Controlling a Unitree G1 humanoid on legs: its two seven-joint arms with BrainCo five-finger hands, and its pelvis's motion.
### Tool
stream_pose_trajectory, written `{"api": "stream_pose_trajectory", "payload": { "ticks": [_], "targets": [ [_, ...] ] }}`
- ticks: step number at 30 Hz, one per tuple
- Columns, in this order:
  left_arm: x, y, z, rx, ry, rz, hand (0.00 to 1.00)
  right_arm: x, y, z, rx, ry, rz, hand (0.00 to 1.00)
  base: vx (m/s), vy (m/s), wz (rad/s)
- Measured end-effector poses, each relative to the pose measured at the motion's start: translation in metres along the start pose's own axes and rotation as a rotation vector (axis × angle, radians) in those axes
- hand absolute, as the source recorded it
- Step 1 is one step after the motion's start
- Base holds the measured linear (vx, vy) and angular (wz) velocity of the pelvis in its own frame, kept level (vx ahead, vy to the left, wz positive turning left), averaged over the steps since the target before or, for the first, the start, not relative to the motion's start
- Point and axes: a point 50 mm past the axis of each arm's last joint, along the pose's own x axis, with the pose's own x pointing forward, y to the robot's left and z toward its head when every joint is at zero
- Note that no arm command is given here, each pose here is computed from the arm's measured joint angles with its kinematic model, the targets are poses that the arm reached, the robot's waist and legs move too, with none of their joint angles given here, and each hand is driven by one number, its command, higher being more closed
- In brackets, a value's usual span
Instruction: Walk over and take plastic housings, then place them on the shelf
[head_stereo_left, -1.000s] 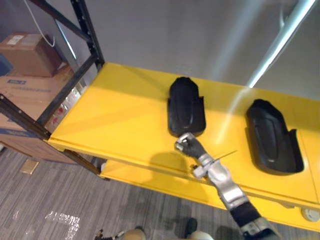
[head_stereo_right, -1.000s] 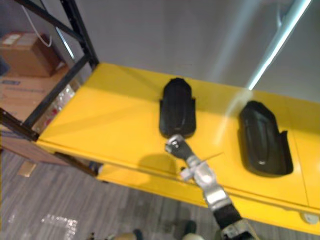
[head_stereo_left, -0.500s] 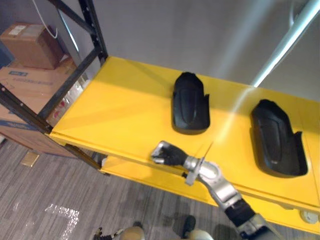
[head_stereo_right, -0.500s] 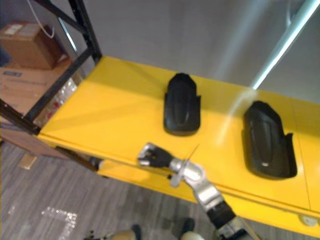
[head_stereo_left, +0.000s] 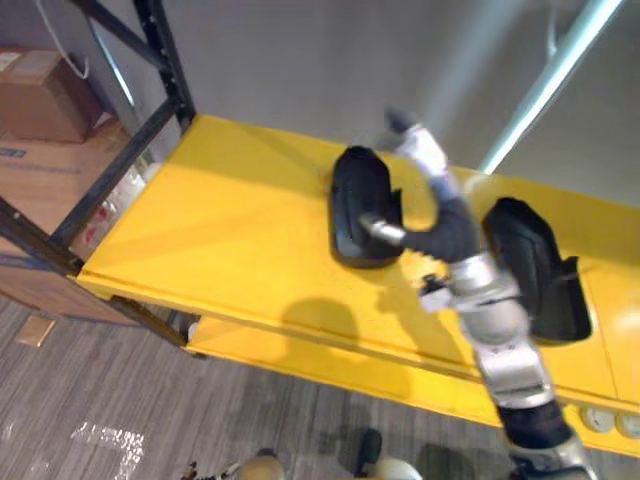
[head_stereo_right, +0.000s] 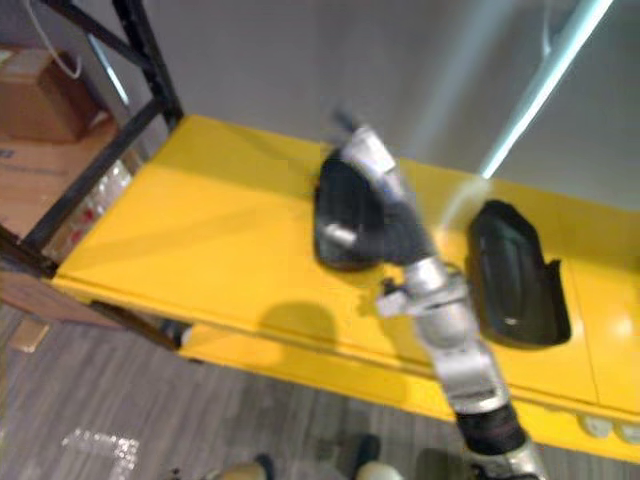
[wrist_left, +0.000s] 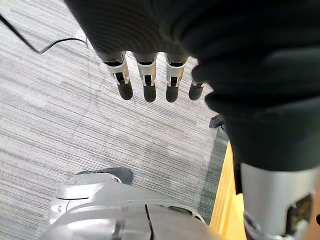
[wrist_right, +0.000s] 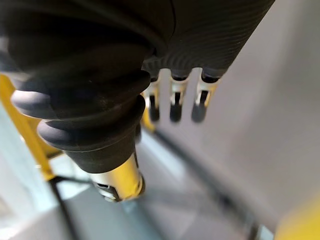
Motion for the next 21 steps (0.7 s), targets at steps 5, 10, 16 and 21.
{"api": "stream_pose_trajectory", "payload": {
  "ticks": [5, 10, 16, 21],
  "targets": [
    [0.000, 0.000, 0.001, 0.000, -0.005, -0.005, 0.00, 0.000, -0.015, -0.009, -0.164, 0.032, 0.121, 0.00, 0.00, 0.000, 0.00],
    [0.000, 0.003, -0.003, 0.006, 0.010, -0.010, 0.00, -0.009, 0.005, -0.029, -0.162, 0.137, 0.413, 0.00, 0.00, 0.000, 0.00],
    [-0.001, 0.005, -0.006, 0.012, 0.030, -0.010, 0.00, -0.017, 0.027, -0.038, -0.173, 0.176, 0.699, 0.00, -0.01, 0.009, 0.03],
    [-0.001, 0.005, -0.007, 0.016, 0.037, -0.009, 0.00, -0.026, 0.033, -0.053, -0.221, 0.284, 0.865, 0.00, -0.01, 0.003, 0.02]
  ]
}}
